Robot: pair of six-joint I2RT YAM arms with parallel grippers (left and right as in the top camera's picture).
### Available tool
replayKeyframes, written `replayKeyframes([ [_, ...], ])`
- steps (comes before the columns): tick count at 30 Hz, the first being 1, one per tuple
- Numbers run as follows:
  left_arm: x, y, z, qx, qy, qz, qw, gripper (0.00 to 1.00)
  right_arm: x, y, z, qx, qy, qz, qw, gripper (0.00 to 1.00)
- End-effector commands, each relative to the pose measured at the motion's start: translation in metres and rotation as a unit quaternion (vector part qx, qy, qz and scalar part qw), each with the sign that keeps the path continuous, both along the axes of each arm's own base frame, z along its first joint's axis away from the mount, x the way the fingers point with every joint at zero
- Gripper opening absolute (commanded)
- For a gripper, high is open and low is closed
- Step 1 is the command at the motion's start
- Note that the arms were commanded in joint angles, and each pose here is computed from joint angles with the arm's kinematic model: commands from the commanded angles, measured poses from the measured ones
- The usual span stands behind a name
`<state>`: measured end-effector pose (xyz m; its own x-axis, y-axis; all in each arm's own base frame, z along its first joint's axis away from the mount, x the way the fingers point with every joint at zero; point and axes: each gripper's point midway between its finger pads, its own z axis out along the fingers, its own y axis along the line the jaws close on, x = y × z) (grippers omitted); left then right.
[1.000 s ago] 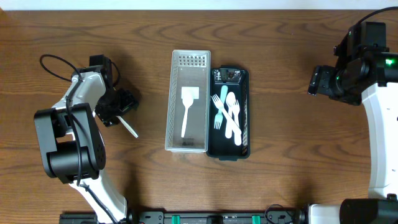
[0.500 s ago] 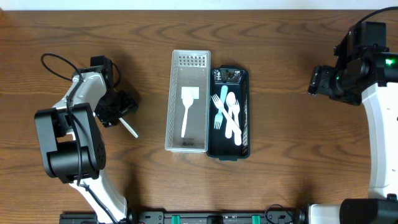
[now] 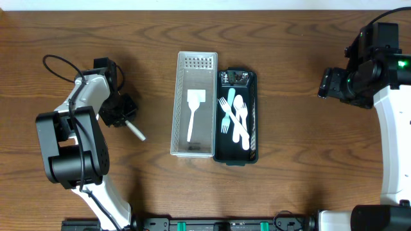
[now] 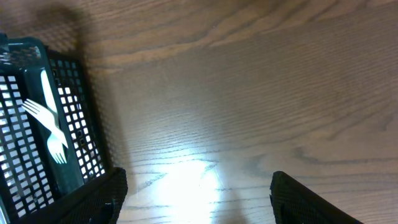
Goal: Pack container
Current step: 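Move the left gripper back to the spoons and grasp one, then carry the white spoon into the white basket and release it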
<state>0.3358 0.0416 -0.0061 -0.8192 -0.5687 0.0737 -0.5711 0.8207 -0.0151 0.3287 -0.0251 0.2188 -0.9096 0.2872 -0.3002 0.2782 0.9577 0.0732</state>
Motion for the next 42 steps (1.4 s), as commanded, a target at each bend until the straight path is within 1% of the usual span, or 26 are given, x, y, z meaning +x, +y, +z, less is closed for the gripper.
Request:
replayKeyframes([
  [1, -0.023, 0.007, -0.022, 0.020, 0.049, 0.000, 0.999, 0.22, -0.001, -0.001, -0.002, 0.000, 0.004, 0.005, 1.000, 0.77],
  [3, -0.023, 0.007, -0.022, 0.020, 0.049, 0.000, 0.999, 0.19, -0.001, -0.001, -0.002, 0.000, 0.004, 0.005, 1.000, 0.77],
  [7, -0.023, 0.007, -0.022, 0.020, 0.049, 0.000, 0.999, 0.19, -0.001, -0.001, -0.002, 0.000, 0.004, 0.005, 1.000, 0.77],
  [8, -0.023, 0.007, -0.022, 0.020, 0.049, 0.000, 0.999, 0.15, -0.001, -0.001, -0.002, 0.000, 0.004, 0.005, 1.000, 0.77],
  [9, -0.023, 0.007, -0.022, 0.020, 0.049, 0.000, 0.999, 0.15, -0.001, -0.001, -0.002, 0.000, 0.004, 0.005, 1.000, 0.77],
  [20, -0.022, 0.004, -0.016, 0.021, 0.043, -0.005, 0.999, 0.13, -0.001, -0.001, -0.002, 0.000, 0.004, 0.005, 1.000, 0.77],
  [23, -0.017, -0.004, -0.001, 0.024, 0.027, -0.019, 0.999, 0.11, -0.001, -0.001, -0.002, 0.000, 0.004, 0.005, 1.000, 0.77],
  [27, -0.007, -0.030, 0.045, 0.033, -0.023, -0.073, 0.997, 0.12, 0.000, -0.001, -0.002, 0.000, 0.002, 0.005, 1.000, 0.77],
  [31, 0.000, -0.072, 0.108, 0.048, -0.114, -0.149, 0.981, 0.12, 0.000, -0.001, -0.002, 0.000, 0.002, 0.005, 1.000, 0.77],
  [33, 0.001, -0.099, 0.144, 0.056, -0.175, -0.188, 0.965, 0.12, 0.000, -0.001, -0.002, 0.000, 0.002, 0.005, 1.000, 0.77],
  [36, -0.002, -0.131, 0.183, 0.071, -0.247, -0.233, 0.938, 0.12, 0.001, -0.001, -0.002, -0.001, 0.000, 0.005, 1.000, 0.77],
  [39, -0.006, -0.158, 0.201, 0.076, -0.288, -0.269, 0.916, 0.12, 0.001, -0.001, -0.002, -0.001, -0.001, 0.005, 1.000, 0.77],
  [42, -0.008, -0.184, 0.198, 0.065, -0.295, -0.299, 0.905, 0.12, 0.002, -0.001, -0.001, -0.001, -0.002, 0.005, 1.000, 0.77],
])
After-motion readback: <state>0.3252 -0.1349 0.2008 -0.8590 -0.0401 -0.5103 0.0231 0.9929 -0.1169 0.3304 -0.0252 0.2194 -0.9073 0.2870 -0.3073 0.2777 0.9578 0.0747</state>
